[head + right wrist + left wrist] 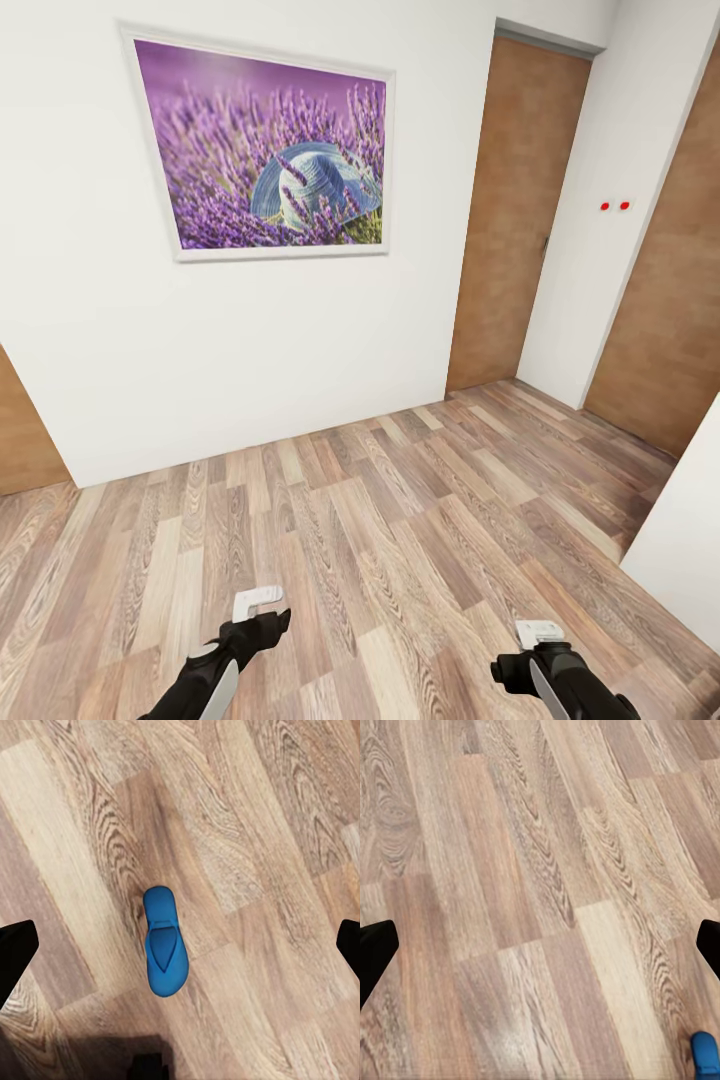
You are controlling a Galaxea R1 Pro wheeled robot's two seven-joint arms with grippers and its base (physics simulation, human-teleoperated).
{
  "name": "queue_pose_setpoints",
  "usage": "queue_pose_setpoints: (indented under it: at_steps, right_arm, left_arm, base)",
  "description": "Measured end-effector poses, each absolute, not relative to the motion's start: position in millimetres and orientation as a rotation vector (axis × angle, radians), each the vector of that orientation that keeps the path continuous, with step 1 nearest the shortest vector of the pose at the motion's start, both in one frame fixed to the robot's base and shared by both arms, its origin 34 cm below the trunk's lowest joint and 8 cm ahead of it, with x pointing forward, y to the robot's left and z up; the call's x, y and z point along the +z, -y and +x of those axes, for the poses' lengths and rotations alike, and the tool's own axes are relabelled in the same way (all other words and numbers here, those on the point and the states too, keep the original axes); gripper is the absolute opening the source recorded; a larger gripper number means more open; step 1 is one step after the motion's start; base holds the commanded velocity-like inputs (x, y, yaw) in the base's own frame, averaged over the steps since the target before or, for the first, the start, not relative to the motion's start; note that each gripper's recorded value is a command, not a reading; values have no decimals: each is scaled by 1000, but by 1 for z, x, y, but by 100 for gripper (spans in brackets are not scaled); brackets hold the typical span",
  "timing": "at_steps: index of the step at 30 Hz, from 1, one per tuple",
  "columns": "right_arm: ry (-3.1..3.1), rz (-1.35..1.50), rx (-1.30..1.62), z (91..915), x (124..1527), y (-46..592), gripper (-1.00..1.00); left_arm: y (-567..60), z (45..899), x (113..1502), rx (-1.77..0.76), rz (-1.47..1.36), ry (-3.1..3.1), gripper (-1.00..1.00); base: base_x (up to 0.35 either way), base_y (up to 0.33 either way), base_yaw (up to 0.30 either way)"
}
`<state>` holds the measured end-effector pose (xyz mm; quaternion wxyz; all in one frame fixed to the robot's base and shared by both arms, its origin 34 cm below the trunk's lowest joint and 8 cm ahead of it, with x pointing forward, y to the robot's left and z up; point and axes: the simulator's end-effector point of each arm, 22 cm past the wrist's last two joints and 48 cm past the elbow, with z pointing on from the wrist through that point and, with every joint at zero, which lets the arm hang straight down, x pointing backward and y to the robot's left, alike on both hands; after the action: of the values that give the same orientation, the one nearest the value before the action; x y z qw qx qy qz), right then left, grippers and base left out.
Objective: In the bedroom, move the book from the bed onto either nightstand, and place the two sandals side by side next to the bed.
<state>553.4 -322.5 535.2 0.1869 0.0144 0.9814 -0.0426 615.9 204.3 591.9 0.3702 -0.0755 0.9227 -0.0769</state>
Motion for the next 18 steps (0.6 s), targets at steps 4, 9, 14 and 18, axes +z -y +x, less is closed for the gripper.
queue_pose_setpoints:
  at_steps: [4,9,14,18]
  right_arm:
    - [-2765,40,-121,552,527,323,100]
    - [-2766,39,-124,551,518,323,100]
    - [-2767,36,-125,549,508,323,100]
    - [-2767,34,-125,549,501,323,100]
  left_arm:
    - [-206,617,585,-193,-198,-2352,100]
    - [-207,616,576,-192,-199,-2349,100]
    - [-206,615,567,-194,-198,-2349,100]
    - [-206,614,559,-195,-199,-2348,100]
  base:
    - [0,0,0]
    - [0,0,0]
    - [0,0,0]
    - [0,0,0]
